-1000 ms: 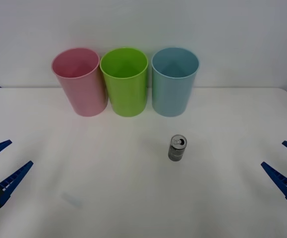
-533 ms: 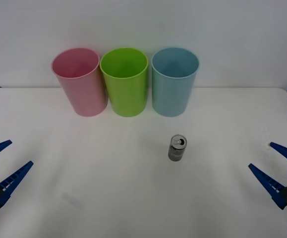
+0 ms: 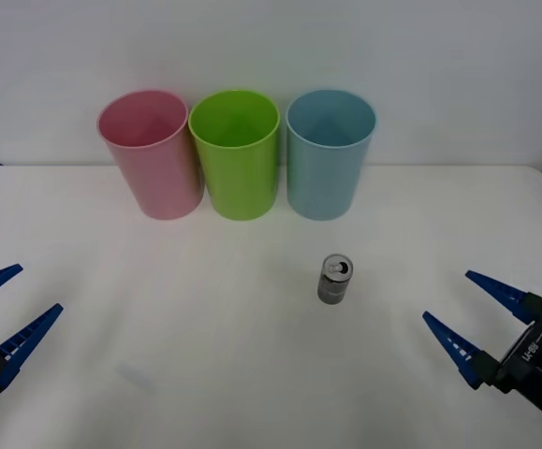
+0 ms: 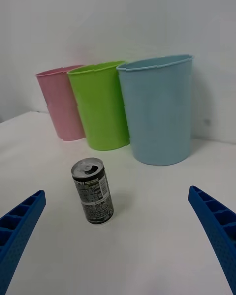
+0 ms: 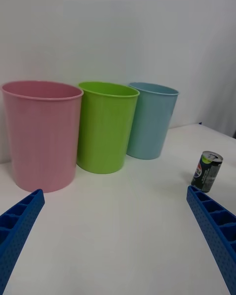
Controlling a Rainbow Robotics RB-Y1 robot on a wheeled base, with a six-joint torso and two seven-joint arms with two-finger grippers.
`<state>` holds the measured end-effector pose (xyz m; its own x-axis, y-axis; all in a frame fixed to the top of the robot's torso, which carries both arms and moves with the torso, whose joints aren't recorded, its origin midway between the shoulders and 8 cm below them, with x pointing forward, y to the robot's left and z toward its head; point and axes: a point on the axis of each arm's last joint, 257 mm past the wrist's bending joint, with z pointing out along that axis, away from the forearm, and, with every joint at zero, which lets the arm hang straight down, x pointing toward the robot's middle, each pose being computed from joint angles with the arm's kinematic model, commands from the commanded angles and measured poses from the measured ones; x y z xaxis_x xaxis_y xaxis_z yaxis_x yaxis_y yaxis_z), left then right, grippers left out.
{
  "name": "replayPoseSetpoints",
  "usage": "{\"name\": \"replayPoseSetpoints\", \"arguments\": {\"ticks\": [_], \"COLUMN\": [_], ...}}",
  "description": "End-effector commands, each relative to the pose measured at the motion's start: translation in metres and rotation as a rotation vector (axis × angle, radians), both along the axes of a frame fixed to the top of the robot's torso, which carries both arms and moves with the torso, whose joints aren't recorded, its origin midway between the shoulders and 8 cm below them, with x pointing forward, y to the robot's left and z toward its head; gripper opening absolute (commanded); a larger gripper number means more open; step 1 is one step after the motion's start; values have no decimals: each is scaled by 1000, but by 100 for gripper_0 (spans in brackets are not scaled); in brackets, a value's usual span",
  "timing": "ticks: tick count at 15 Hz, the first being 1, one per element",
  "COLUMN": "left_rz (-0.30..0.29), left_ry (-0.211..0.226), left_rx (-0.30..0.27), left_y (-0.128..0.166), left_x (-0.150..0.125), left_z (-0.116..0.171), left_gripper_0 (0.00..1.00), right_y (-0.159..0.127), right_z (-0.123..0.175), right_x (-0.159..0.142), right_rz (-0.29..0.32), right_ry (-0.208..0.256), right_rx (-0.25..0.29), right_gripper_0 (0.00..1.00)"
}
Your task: Grasp the object on the table and drop it into the matching bin: aluminum can to the light blue bin, PET bottle to the pink bin.
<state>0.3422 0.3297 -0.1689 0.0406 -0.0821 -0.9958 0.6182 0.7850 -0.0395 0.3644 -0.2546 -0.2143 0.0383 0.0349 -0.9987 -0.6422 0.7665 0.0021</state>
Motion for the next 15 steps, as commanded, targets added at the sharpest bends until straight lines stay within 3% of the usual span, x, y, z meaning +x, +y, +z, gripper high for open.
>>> {"name": "replayPoseSetpoints", "arguments": {"ticks": [1,15], "left_rz": [0,0], "left_ry": [0,0], "left_rx": [0,0], "left_y": [0,0], "left_x": [0,0], "left_z": [0,0], "left_gripper_0": [100,100], "right_y": [8,67], "right_z": [-13,-75], "right_x": [7,52], "right_rz": [-16,30], "right_ry": [-31,52], "right_rx": [-96,-156], "right_gripper_0": [100,100]}}
